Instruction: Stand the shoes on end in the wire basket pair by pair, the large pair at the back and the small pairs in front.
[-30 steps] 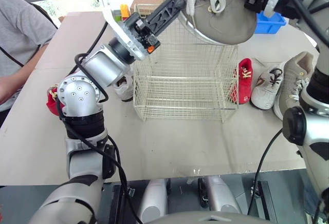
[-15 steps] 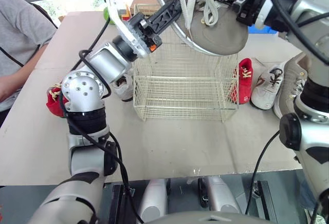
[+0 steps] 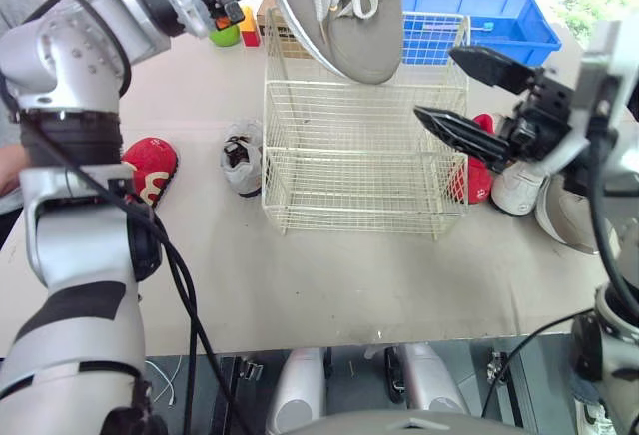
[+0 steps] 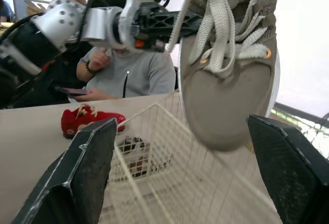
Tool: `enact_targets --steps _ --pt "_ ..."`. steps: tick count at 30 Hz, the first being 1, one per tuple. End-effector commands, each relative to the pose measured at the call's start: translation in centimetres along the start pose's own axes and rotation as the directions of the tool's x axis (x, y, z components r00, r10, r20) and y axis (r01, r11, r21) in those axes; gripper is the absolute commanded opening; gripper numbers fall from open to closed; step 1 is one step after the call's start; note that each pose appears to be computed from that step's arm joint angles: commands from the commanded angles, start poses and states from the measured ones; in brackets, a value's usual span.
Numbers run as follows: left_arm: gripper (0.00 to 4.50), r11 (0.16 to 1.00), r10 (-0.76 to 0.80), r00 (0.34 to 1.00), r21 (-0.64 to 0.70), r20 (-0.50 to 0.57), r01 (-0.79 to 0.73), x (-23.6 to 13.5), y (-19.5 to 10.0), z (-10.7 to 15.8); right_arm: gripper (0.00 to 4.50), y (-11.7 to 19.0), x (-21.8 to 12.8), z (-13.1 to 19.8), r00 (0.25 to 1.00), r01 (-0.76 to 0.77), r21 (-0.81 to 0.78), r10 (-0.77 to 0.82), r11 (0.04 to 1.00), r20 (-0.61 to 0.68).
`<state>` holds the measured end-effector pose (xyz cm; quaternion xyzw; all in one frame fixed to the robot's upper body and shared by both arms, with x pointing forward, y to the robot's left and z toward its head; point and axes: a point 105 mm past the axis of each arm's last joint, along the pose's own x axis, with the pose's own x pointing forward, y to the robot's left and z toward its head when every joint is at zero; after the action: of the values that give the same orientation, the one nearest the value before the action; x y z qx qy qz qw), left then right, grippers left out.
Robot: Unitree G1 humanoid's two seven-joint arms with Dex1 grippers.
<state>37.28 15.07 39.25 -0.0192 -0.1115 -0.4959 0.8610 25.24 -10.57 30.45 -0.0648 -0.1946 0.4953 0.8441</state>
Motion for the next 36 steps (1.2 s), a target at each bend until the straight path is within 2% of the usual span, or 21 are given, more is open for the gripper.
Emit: enact_targets --steps 1,4,7,11,18,23,30,36 --pt "1.39 0.974 -0.034 0.997 0.228 0.069 0.018 0.0 -0.1 5.0 3.91 1.6 -2.3 0.2 1.000 0.025 0.016 -0.025 1.000 0.010" --pt "1.39 0.950 -0.032 0.999 0.311 0.038 0.018 0.2 0.5 5.5 3.91 1.9 -3.1 -0.1 0.998 0.068 -0.008 -0.068 0.998 -0.019" --pt "1.39 0.923 -0.060 0.997 0.377 -0.046 0.073 0.4 0.5 4.7 3.91 2.4 -3.9 -0.2 0.996 0.083 -0.021 -0.084 0.996 -0.029" --pt "1.39 0.905 -0.108 0.982 0.393 -0.153 0.161 0.9 0.5 2.3 3.91 2.4 -4.3 -0.7 0.992 0.111 -0.025 -0.112 0.993 -0.054" --pt "1.39 0.871 -0.082 0.931 0.428 -0.355 0.240 0.1 1.7 -2.9 3.91 2.7 -4.5 -0.5 0.991 0.121 -0.024 -0.123 0.992 -0.050" --pt "1.39 0.881 -0.099 0.905 0.387 -0.413 0.273 -0.9 1.9 -4.6 3.91 2.8 -5.4 -0.2 0.985 0.158 -0.050 -0.161 0.986 -0.059" --pt "1.39 0.891 -0.093 0.891 0.363 -0.444 0.274 -1.7 2.3 -6.0 3.91 2.2 -7.7 -0.8 0.969 0.186 -0.059 -0.193 0.981 -0.152" --pt "1.39 0.909 -0.077 0.874 0.326 -0.479 0.259 -2.2 2.7 -7.4 3.91 1.6 -7.4 -0.9 0.972 0.173 -0.055 -0.179 0.983 -0.152"
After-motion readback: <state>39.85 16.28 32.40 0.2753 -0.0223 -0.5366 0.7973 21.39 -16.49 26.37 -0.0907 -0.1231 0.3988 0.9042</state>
